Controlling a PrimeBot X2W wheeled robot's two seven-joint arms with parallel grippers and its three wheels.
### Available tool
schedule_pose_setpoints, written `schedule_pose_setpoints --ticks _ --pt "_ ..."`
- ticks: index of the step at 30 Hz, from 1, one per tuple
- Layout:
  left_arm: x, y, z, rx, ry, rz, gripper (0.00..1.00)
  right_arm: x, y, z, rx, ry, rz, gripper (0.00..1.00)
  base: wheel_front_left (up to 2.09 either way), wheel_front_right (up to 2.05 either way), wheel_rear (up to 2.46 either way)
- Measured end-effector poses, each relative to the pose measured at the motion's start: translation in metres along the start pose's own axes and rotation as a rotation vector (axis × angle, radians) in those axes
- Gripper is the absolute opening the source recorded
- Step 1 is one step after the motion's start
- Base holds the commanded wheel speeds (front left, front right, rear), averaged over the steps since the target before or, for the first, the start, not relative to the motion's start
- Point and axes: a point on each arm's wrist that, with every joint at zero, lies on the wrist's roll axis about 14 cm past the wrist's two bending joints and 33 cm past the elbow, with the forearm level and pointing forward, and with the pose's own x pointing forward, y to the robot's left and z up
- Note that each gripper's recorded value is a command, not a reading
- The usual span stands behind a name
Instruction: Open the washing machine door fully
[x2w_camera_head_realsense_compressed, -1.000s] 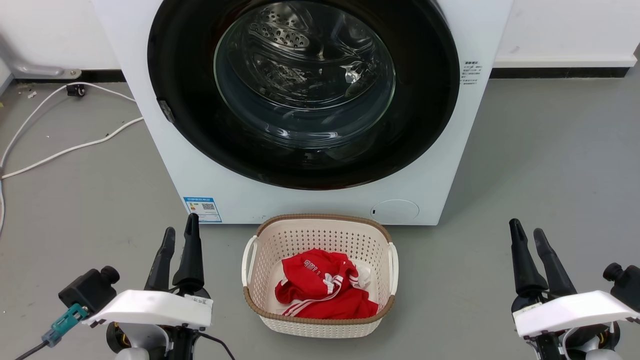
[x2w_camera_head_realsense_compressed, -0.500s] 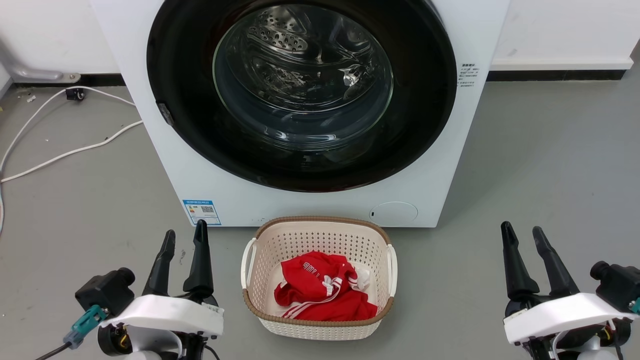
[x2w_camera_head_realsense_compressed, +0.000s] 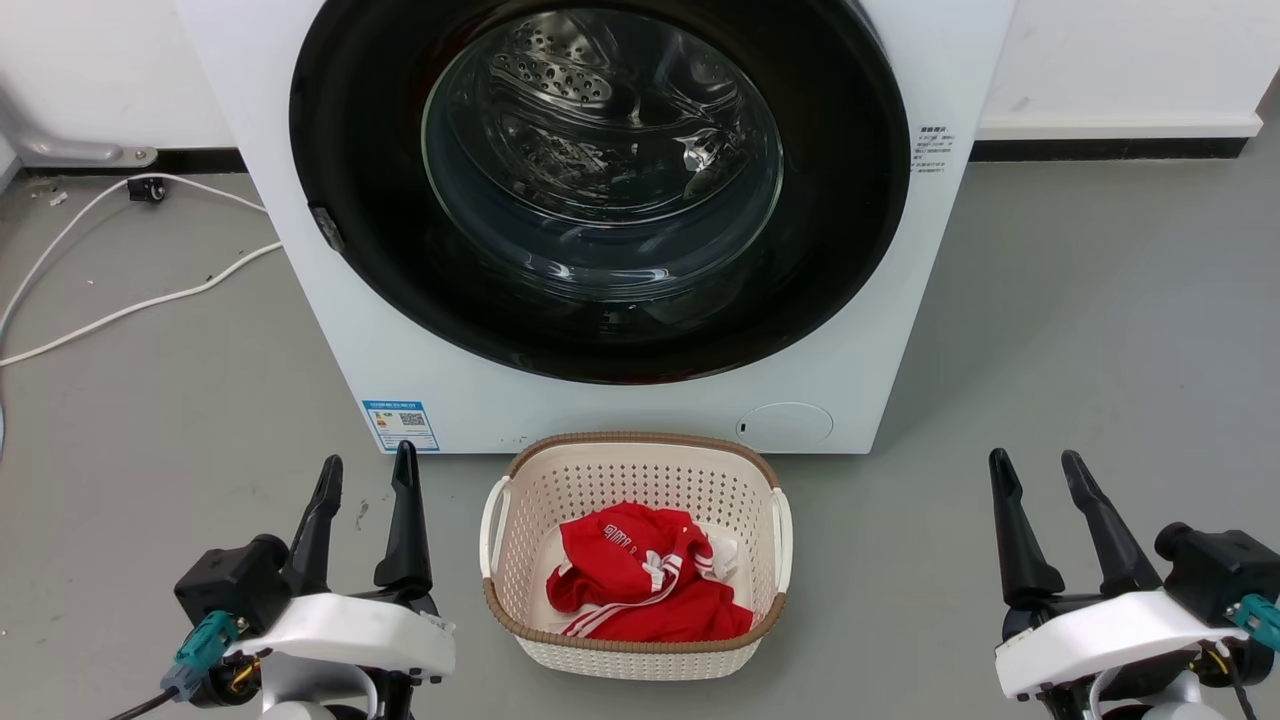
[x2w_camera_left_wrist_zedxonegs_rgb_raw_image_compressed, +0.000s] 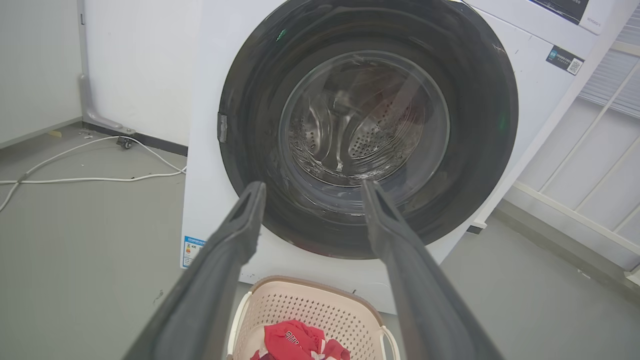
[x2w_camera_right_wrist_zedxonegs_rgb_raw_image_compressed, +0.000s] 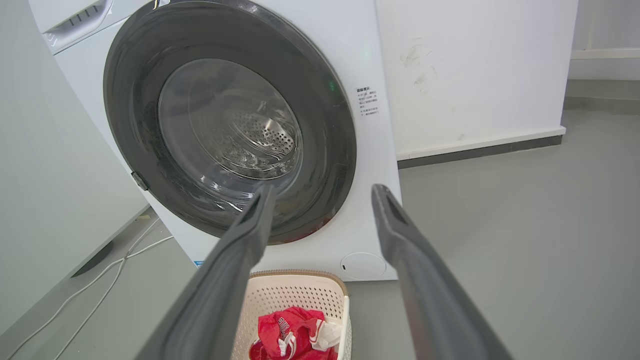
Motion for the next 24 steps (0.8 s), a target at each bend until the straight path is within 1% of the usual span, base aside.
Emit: schedule_pose_setpoints --ticks 24 --pt "-0.001 -0.01 0.005 0.23 -0.045 -0.036 1.0 -0.001 0.013 0.003 -0.215 -0.011 0.052 1.0 0.0 0.0 0.0"
